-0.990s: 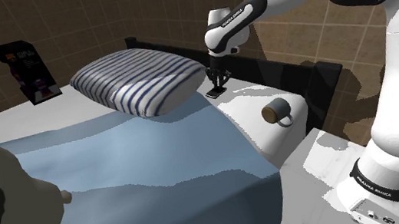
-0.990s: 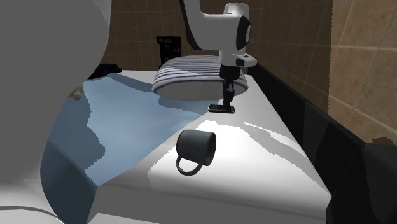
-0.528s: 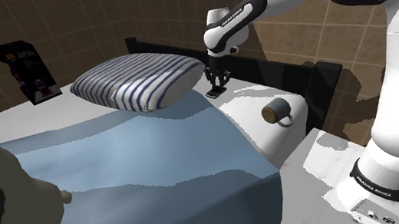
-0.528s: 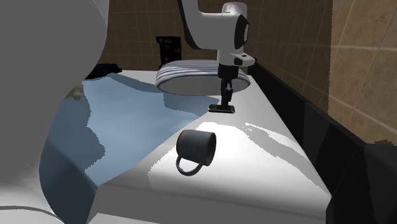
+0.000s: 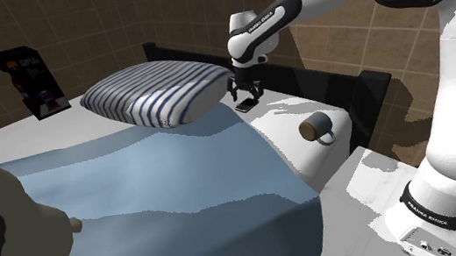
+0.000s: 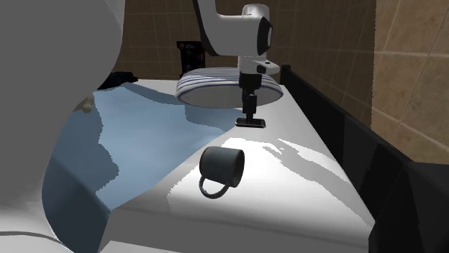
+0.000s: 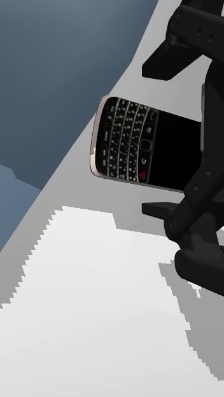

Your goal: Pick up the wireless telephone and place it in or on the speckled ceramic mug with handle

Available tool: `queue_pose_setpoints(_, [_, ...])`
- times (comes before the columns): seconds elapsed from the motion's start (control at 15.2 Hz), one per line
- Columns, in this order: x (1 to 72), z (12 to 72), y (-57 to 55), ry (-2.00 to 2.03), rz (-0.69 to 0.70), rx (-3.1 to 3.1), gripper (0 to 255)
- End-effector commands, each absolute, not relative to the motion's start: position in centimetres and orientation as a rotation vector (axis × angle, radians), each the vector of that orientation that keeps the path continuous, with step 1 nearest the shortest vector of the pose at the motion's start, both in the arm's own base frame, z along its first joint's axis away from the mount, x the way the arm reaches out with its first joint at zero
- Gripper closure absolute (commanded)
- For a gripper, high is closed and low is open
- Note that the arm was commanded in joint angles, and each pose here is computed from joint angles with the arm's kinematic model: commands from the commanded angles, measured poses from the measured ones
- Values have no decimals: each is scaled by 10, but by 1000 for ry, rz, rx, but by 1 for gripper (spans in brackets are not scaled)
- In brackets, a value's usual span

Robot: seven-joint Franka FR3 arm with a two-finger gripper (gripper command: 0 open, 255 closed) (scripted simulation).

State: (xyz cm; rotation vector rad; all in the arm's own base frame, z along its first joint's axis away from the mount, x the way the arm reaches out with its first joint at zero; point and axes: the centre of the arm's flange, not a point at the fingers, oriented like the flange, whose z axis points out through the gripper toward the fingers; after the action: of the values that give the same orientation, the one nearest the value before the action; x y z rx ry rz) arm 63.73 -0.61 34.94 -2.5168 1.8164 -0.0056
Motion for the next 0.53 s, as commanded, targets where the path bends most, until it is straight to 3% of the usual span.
queue_pose_setpoints(0.0, [637,339,-6,1816,-6,-2517,0])
queue_pose_setpoints(0.46, [638,330,-6,1816,-6,-2517,0])
